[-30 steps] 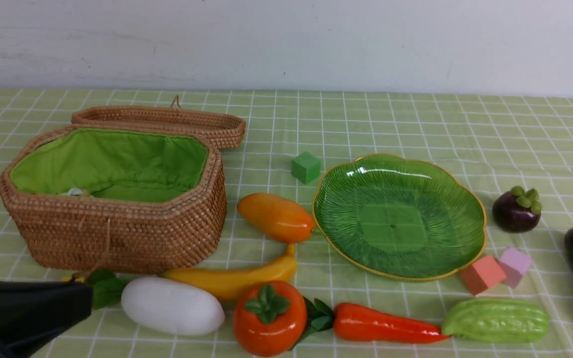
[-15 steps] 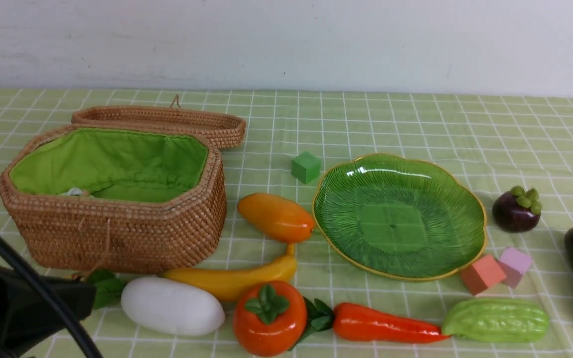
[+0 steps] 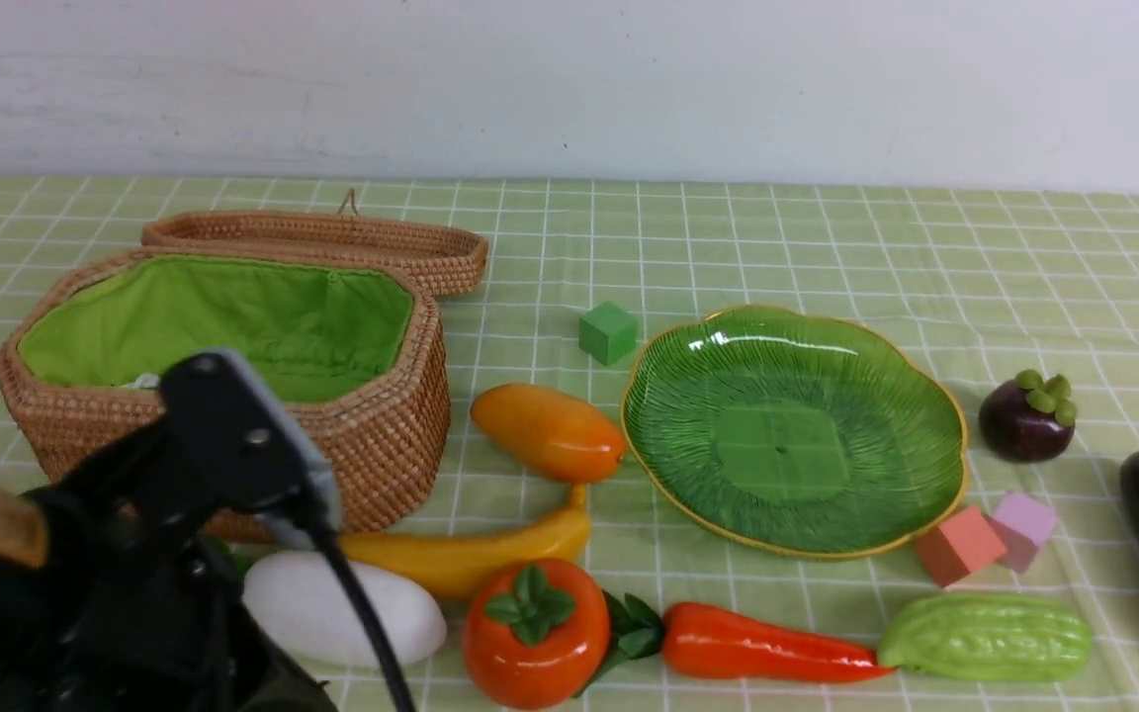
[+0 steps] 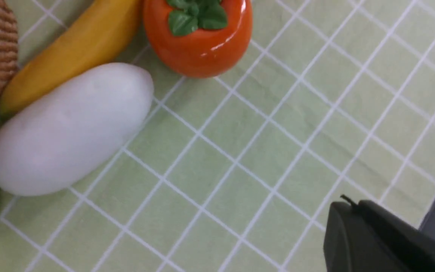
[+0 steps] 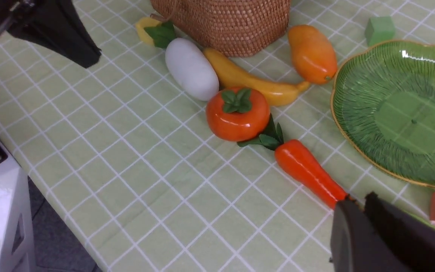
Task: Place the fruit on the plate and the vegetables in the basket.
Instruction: Take a daikon with your left arm and place it on the basket on the left.
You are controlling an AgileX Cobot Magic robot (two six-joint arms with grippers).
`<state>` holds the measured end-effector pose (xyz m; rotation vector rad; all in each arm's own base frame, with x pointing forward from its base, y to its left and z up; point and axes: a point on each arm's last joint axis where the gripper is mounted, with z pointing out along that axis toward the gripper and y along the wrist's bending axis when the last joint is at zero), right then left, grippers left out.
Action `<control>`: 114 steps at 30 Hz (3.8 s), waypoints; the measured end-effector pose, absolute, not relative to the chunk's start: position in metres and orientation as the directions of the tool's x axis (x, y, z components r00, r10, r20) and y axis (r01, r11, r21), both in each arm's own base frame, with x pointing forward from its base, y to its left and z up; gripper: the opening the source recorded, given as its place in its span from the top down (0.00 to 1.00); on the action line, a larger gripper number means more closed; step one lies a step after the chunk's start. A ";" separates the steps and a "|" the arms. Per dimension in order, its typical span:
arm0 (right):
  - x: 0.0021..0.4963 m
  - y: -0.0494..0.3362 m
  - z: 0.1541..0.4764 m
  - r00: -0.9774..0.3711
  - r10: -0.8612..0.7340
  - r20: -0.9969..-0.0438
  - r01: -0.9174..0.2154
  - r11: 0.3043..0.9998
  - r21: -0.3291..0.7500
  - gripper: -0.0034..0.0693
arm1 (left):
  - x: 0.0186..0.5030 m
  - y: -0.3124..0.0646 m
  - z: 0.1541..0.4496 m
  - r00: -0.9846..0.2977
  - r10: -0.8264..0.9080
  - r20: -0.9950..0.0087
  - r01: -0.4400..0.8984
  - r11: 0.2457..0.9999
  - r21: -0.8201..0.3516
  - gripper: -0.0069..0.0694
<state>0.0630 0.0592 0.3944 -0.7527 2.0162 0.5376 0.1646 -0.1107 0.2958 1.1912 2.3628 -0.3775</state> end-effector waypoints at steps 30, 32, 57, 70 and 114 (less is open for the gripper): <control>0.062 0.058 0.392 -0.427 -0.324 -0.844 -0.691 0.719 0.074 0.83 | 0.275 -0.134 0.184 -0.041 0.989 -0.140 0.933 0.087 0.348 0.20; 0.062 0.058 0.392 -0.427 -0.324 -0.844 -0.691 0.719 0.074 0.83 | 0.275 -0.135 0.182 -0.036 0.990 -0.134 0.935 0.081 0.344 0.20; 0.062 0.058 0.392 -0.414 -0.343 -0.843 -0.702 0.710 0.056 0.81 | 0.264 -0.136 0.171 -0.093 0.985 -0.143 0.972 0.121 0.201 0.19; 0.062 0.059 0.393 -0.411 -0.339 -0.846 -0.703 0.709 0.058 0.81 | 0.262 -0.135 0.162 -0.146 0.983 -0.115 0.976 0.162 0.147 0.23; 0.067 0.069 0.419 -0.209 -0.128 -0.969 -0.744 0.664 0.073 0.83 | 0.338 -0.125 0.272 -0.173 0.949 -0.263 0.380 0.311 0.871 0.21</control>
